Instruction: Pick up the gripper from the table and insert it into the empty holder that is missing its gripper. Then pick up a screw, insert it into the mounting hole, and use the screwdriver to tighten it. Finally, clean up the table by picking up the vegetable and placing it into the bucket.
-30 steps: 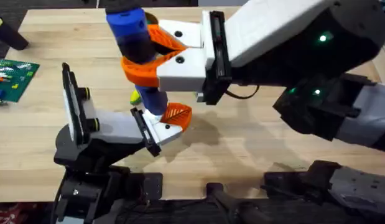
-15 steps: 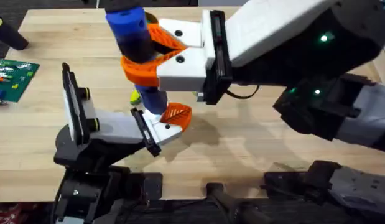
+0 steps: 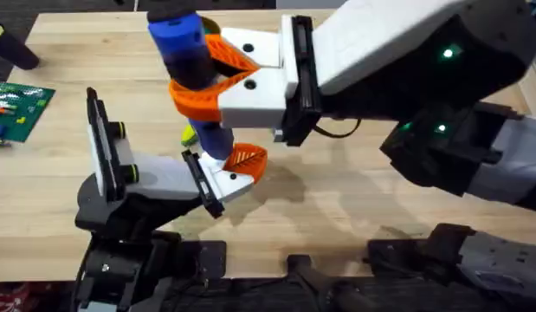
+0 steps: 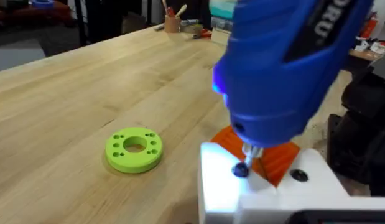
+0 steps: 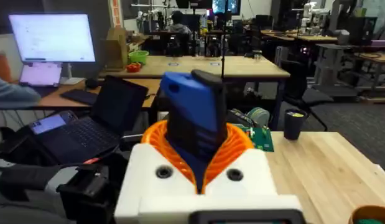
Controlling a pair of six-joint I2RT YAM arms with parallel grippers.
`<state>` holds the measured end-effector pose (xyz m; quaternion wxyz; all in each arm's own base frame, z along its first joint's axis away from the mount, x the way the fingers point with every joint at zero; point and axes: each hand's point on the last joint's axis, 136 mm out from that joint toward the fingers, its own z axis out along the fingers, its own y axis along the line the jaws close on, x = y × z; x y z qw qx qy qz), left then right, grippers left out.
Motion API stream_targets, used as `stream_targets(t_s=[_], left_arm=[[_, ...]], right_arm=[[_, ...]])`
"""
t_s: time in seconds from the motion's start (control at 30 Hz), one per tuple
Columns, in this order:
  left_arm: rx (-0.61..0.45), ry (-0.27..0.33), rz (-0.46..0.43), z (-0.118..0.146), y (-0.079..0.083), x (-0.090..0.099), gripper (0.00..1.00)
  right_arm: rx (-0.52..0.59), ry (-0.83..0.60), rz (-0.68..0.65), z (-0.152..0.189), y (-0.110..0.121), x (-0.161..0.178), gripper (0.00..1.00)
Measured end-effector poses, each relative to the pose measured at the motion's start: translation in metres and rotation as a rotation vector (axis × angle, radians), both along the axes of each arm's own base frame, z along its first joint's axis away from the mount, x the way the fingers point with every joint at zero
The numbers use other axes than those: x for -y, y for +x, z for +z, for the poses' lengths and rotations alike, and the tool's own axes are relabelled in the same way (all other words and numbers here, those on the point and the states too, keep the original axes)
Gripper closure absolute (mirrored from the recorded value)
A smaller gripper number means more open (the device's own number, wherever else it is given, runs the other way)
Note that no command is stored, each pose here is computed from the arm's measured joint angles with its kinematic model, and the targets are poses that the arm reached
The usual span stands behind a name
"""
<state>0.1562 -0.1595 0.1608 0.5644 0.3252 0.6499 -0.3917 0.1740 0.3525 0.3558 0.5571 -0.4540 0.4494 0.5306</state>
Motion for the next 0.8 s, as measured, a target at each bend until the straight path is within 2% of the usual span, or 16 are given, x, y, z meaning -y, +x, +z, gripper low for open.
stream_targets(t_s=[0.8], left_arm=[[-0.002, 0.000, -0.001, -0.0002, -0.0002, 0.0001, 0.991]], right_arm=[[-0.016, -0.024, -0.007, -0.0064, 0.0024, -0.0008, 0.964]])
